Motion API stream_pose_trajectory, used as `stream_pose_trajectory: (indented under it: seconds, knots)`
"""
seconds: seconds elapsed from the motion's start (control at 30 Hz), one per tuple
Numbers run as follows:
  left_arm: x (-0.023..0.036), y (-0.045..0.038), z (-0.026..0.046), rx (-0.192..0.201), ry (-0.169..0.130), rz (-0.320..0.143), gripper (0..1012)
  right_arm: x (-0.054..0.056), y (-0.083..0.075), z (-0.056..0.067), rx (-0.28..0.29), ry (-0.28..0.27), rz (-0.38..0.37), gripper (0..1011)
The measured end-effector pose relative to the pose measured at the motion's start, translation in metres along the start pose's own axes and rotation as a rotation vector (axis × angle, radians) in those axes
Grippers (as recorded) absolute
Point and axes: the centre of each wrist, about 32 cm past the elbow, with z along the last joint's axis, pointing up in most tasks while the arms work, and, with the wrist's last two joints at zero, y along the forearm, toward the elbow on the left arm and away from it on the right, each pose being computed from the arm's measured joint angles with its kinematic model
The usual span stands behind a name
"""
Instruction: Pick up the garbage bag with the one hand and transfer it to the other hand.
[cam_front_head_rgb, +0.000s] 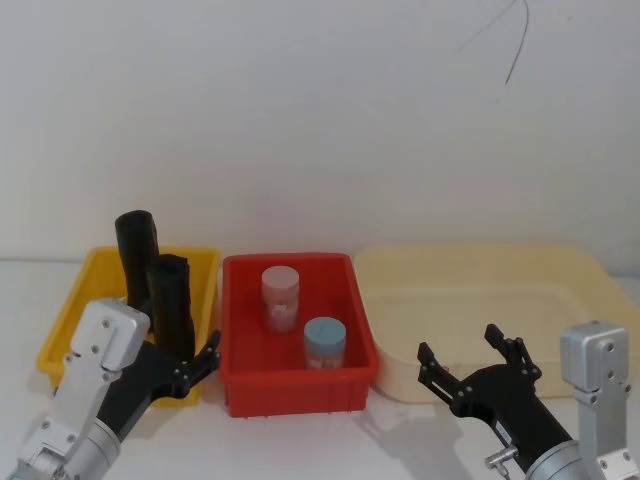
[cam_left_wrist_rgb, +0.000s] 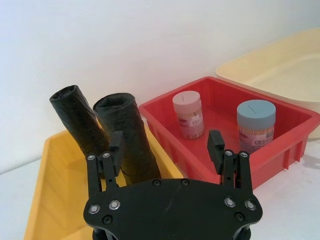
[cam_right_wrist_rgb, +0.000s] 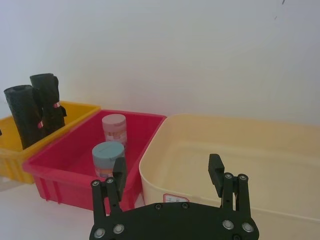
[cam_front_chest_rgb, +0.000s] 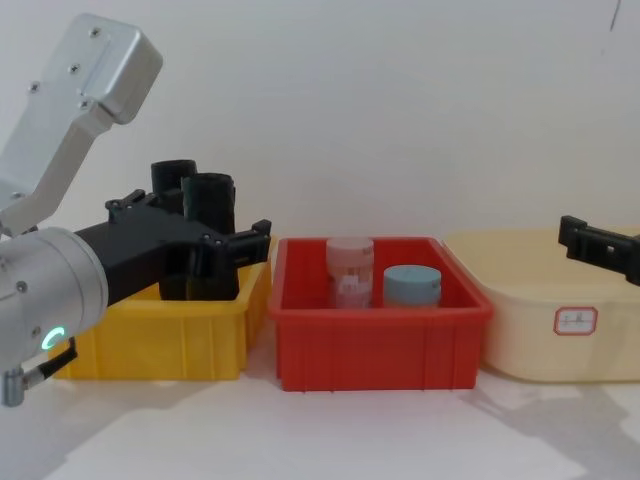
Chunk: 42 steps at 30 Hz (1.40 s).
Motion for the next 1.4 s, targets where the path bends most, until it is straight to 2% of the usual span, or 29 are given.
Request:
stream_pose_trajectory:
  seconds: [0.8,0.97,1.2,1.4]
  knots:
    - [0.0003,0.0003,0.0003,-0.007,-0.001,0.008,1000,0.0,0.0,0.0,0.0,0.0,0.0,1004]
    - [0.0006,0.0016,0.0008,-0.033,-0.002,0.041,1000,0.0,0.0,0.0,0.0,0.0,0.0,1004]
    - [0.0019,0.0045,0.0029,-0.077,0.003,0.122,1000,0.0,0.0,0.0,0.0,0.0,0.0,1004]
    - [0.0041,0.0053,0.0046,-0.086,0.012,0.163,1000,0.0,0.0,0.0,0.0,0.0,0.0,1004]
